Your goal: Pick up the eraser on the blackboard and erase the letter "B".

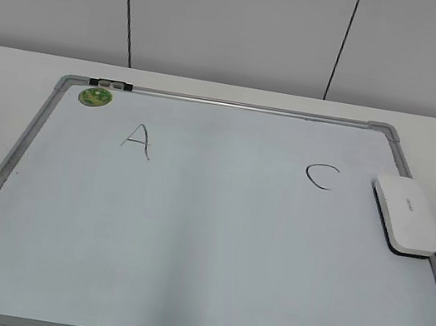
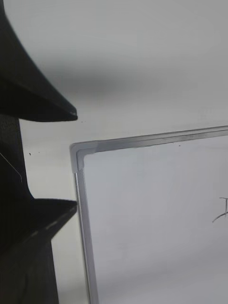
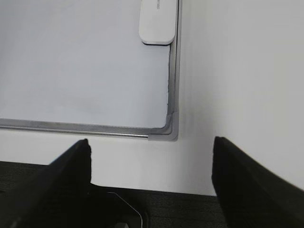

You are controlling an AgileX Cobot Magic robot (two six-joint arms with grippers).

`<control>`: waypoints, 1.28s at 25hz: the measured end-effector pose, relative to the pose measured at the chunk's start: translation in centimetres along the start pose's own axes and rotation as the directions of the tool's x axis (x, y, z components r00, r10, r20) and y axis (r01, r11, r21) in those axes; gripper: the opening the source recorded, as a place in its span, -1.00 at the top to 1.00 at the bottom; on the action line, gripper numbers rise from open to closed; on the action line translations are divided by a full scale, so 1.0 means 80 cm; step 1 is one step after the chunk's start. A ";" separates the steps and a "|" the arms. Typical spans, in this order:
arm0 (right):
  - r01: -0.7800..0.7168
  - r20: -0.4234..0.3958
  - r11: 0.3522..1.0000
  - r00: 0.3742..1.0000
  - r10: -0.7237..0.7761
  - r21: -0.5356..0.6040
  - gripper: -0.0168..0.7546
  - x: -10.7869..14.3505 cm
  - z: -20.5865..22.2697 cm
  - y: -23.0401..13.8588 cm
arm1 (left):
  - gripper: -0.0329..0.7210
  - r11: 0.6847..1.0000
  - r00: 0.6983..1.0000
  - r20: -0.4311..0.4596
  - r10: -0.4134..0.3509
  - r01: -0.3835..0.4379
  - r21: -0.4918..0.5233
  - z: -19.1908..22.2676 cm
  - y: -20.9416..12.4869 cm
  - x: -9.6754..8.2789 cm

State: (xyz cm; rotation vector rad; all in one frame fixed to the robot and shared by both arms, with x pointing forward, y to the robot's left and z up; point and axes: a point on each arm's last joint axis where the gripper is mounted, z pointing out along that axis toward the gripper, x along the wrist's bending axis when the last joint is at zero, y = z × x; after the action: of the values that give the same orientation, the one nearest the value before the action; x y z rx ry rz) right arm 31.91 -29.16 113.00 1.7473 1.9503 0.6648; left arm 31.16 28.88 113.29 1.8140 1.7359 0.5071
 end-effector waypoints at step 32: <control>-0.008 0.077 0.998 0.997 0.014 -0.070 -0.53 -0.005 0.053 -0.117 | -0.12 0.996 0.992 -0.085 0.090 -0.091 -0.007 0.064 -0.092 0.020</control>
State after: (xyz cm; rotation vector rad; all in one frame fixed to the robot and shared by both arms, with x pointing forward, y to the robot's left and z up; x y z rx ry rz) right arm 27.18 -30.13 103.93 1.7170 1.8451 0.6511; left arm 28.81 29.67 104.49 1.8950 1.7089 0.6374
